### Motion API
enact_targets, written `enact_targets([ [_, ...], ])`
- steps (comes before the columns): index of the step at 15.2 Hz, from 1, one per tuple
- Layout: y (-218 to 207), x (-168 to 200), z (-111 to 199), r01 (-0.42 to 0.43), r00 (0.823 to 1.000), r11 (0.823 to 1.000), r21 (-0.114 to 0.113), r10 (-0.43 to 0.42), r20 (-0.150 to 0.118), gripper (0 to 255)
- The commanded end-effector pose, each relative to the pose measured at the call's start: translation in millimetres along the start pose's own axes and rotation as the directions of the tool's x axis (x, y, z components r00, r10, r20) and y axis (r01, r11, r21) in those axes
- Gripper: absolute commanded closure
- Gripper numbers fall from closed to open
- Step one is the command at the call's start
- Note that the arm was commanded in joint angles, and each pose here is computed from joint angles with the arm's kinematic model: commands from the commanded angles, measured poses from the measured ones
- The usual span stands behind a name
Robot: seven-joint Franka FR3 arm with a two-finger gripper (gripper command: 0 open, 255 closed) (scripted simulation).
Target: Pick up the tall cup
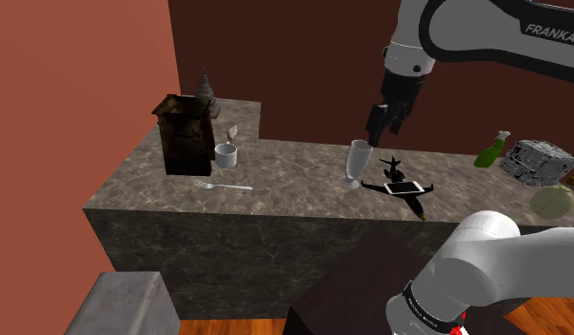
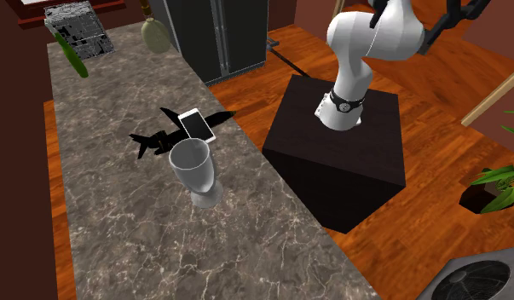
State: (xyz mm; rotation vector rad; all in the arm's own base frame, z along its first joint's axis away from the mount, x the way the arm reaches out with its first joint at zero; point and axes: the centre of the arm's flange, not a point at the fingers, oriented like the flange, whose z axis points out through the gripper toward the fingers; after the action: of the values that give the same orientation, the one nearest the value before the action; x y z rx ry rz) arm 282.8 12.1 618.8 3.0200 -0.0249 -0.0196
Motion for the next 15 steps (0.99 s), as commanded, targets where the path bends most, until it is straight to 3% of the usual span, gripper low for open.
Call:
enact_targets([
  [1,0.0,0.0,0.0,0.0,1.0,1.0,0.0,0.0,0.0,0],
  [15,124.6,104.9,101.2,-0.058,0.998,0.997,0.048,0.057,0.025,0],
])
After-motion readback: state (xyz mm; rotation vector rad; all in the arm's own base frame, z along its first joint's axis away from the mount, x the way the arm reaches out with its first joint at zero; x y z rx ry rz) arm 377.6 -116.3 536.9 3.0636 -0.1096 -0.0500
